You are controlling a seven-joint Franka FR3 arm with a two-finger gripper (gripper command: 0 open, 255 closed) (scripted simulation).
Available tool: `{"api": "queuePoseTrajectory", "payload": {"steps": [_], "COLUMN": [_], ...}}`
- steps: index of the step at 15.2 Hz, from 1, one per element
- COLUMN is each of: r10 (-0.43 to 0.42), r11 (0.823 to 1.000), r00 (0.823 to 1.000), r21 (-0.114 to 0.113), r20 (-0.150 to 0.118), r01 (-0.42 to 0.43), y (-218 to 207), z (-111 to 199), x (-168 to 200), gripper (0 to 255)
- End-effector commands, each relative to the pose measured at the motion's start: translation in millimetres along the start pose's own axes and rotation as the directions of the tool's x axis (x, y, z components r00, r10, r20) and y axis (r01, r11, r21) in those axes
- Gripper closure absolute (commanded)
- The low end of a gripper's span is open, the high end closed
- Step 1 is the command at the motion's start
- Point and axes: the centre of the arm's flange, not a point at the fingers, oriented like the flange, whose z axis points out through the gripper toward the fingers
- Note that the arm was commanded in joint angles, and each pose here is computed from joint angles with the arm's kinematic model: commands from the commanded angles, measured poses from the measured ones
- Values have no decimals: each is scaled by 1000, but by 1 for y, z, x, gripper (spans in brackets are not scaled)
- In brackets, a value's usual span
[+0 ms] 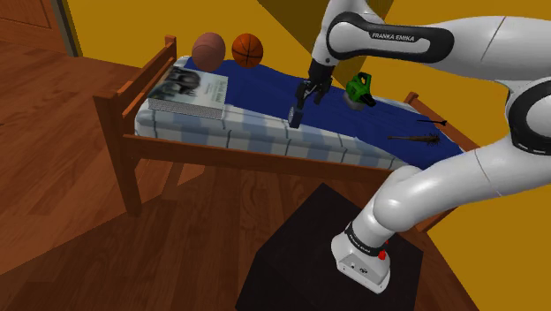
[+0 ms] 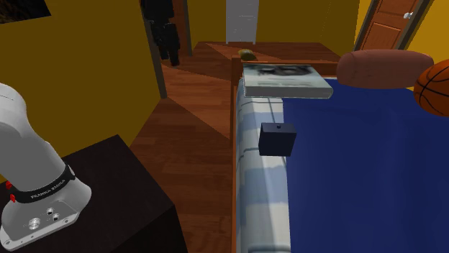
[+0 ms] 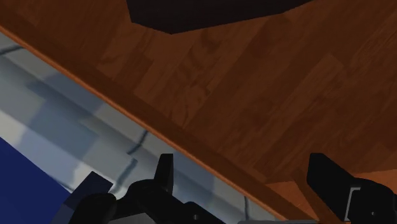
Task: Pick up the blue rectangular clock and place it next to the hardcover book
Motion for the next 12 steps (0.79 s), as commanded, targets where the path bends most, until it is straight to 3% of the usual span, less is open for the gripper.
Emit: {"api": "queuePoseTrajectory", "payload": {"steps": [1, 12], "r10": [31, 196], "r11": [1000, 980], "r00": [1000, 980], "r21": [3, 21], "r20": [3, 28], "r01": [-31, -196], "y": [17, 105], "z": [10, 78], "x": [21, 121], "gripper": [0, 0]}}
